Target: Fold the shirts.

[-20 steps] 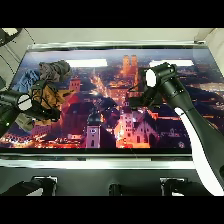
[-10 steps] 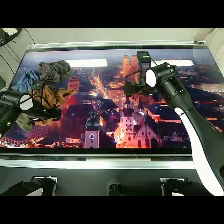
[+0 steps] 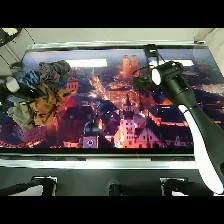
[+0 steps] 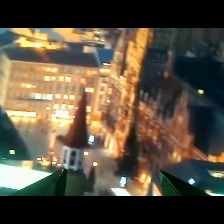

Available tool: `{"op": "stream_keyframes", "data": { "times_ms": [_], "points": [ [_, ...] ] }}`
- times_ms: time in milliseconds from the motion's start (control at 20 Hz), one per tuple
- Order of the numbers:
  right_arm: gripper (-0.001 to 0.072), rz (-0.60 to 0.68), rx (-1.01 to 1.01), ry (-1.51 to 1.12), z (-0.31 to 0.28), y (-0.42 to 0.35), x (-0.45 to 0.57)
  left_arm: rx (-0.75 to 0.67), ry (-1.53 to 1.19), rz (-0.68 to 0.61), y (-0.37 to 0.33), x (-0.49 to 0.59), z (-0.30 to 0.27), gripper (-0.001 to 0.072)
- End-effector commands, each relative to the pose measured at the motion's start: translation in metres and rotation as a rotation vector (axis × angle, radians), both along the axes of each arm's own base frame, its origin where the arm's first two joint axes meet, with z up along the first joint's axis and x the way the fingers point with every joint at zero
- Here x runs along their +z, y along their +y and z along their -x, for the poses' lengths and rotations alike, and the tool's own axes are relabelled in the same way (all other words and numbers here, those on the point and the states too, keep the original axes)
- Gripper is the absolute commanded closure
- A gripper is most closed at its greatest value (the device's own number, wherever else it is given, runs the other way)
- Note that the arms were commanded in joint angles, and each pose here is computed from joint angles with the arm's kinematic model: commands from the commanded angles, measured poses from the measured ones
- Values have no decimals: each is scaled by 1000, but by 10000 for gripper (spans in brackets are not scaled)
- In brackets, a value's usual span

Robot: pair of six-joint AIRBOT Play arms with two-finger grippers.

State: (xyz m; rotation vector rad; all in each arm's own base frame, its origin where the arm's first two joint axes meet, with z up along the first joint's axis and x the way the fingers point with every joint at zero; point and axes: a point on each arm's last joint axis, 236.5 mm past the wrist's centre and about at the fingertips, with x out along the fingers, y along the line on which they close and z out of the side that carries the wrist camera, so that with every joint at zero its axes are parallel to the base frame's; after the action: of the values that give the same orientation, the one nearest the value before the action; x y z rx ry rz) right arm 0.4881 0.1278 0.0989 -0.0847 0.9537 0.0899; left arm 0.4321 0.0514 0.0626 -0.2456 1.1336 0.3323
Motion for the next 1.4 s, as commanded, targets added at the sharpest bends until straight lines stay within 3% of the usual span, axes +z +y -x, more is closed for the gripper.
{"op": "stream_keyframes", "data": {
  "times_ms": [0,200,400,600,700,750,800,1000,1200,1350],
  "points": [
    [20,12,-41,86,9,-35,-12,227,79,155,61,-20,-16,-13],
    [20,14,-28,176,24,-45,-22,272,91,182,80,-73,-40,-13],
    [17,-25,-12,202,30,-35,-24,202,57,262,53,-115,-74,-13],
    [16,-75,-1,225,35,-23,-25,147,139,253,43,-145,-67,10],
    [16,-109,7,268,45,-15,-28,155,221,256,45,-159,-51,252],
    [16,-124,13,297,51,-11,-29,148,250,261,44,-163,-45,407],
    [16,-131,16,314,56,-9,-29,126,276,262,42,-162,-39,685],
    [16,-112,11,236,51,-17,-9,-10,190,304,18,-106,-47,679],
    [16,-27,-17,66,51,-46,47,-171,-185,257,-22,51,-67,679],
    [16,43,-53,-47,68,-74,94,-353,-457,280,-99,174,-36,679]
  ]
}}
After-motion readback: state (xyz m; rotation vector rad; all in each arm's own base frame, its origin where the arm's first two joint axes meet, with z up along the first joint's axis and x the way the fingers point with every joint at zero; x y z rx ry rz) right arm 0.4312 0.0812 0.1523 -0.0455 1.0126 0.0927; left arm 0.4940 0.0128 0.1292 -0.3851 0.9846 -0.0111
